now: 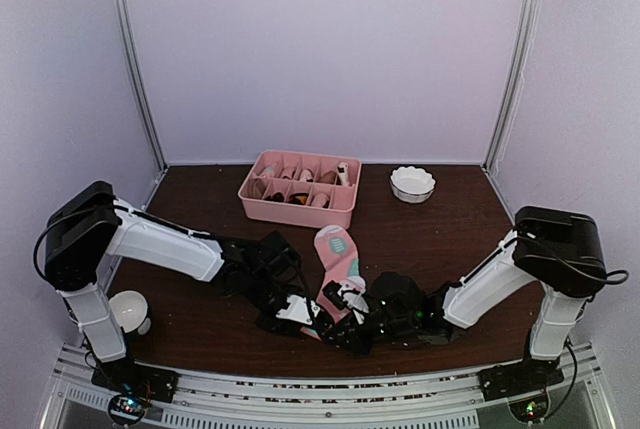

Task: Roll the socks
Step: Roll the sock at the center of the board.

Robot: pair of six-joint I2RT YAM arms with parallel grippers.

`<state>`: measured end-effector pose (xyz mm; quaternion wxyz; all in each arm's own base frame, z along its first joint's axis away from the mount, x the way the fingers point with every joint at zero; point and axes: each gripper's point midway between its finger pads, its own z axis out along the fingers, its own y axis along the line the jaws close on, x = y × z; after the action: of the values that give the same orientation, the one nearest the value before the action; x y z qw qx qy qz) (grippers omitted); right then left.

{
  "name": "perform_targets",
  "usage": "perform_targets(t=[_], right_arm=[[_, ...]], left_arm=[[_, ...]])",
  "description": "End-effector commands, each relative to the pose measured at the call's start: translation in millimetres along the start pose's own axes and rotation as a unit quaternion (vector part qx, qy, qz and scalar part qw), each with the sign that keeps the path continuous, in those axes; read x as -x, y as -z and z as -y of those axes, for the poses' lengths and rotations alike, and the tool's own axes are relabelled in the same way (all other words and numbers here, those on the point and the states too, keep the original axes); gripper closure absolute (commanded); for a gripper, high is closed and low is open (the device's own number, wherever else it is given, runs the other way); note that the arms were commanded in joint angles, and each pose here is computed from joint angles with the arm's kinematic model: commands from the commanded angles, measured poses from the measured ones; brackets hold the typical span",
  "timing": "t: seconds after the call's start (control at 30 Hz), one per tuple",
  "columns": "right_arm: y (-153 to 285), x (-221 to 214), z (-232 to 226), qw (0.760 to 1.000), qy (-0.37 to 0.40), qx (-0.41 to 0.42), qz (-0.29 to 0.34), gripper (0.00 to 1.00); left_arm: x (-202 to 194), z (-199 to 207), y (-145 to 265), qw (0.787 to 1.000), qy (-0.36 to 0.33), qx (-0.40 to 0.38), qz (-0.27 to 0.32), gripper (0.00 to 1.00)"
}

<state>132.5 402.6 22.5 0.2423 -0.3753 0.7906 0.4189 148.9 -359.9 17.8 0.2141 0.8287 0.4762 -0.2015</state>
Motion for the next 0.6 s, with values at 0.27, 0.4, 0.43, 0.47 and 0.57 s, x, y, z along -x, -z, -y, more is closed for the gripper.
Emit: perform_targets(t=[0.27, 0.4, 0.43, 0.47, 0.57], right_arm=[[2, -78, 31, 0.989, -0.047, -0.047, -0.133, 1.00], [2, -80, 32, 0.988, -0.051, -0.047, -0.138, 1.00], [2, -81, 32, 0.988, -0.052, -0.046, -0.139, 1.00], [2, -83, 33, 0.988, -0.055, -0.047, -0.139, 1.00], [2, -84, 33, 0.988, -0.059, -0.045, -0.136, 1.00]], left_arm=[[-6, -28, 41, 0.994, -0.013, 0.102, -0.024, 0.24], [-5, -32, 45, 0.994, -0.020, 0.100, -0.038, 0.02], [-7, -37, 49, 0.993, -0.019, 0.105, -0.054, 0.02], [-12, -44, 54, 0.990, -0.013, 0.112, -0.081, 0.02], [-40, -73, 86, 0.975, 0.040, 0.159, -0.152, 0.02]])
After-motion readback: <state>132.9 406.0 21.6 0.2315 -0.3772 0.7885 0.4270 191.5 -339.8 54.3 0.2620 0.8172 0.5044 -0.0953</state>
